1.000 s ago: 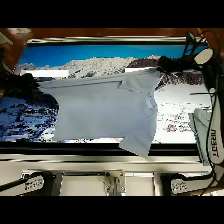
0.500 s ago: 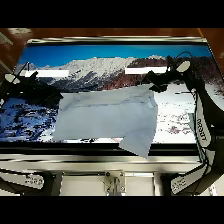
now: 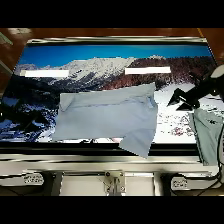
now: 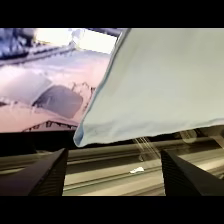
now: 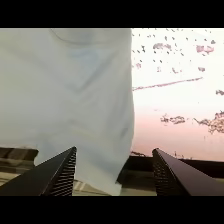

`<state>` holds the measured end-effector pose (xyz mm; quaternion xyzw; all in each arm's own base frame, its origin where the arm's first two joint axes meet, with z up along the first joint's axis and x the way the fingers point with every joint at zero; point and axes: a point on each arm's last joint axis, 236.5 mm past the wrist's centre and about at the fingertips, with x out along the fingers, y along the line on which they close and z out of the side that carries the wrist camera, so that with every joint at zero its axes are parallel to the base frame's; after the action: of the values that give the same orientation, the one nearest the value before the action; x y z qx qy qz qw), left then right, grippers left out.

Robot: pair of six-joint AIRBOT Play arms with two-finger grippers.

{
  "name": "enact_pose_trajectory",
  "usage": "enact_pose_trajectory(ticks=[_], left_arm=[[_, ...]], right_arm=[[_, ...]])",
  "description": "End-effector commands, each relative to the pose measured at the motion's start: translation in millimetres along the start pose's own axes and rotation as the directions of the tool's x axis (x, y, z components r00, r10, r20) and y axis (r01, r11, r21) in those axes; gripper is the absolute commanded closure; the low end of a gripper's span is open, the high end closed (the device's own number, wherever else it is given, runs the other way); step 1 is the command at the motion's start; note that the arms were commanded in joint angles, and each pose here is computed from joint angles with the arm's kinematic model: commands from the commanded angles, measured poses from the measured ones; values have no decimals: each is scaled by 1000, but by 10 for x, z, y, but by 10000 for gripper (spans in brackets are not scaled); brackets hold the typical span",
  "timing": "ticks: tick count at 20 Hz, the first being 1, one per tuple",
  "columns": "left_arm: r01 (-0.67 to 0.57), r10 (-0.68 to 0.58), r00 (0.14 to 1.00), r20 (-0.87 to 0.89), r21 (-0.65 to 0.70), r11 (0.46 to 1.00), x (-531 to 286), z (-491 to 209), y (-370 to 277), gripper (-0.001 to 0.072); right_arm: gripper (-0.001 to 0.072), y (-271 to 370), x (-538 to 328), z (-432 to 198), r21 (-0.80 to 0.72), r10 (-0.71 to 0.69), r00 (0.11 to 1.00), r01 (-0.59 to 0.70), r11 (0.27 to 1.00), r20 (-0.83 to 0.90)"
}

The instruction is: Fold the shirts.

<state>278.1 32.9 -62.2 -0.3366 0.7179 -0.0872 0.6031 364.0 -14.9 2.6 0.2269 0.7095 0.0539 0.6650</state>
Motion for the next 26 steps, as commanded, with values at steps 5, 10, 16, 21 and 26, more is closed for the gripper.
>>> enact_pose_trajectory(ticks=[5,10,16,21,26], left_arm=[[126,-115,990,86,-128,984,347,-275,324,-7],[86,-80,993,87,-72,994,535,-195,178,-5],[106,-105,994,27,-75,991,772,-275,-17,2],[111,-113,994,-15,-89,990,956,-332,-76,531],[106,-108,994,-20,-73,992,965,-339,-101,670]], right_arm=[[125,-44,319,-530,46,104,993,-101,994,-62],[125,-33,403,-535,63,123,991,-119,991,-57],[125,-32,403,-535,63,123,991,-120,991,-57],[125,-42,403,-552,66,119,991,-115,991,-64],[125,-291,510,-785,73,34,988,-23,997,-151]])
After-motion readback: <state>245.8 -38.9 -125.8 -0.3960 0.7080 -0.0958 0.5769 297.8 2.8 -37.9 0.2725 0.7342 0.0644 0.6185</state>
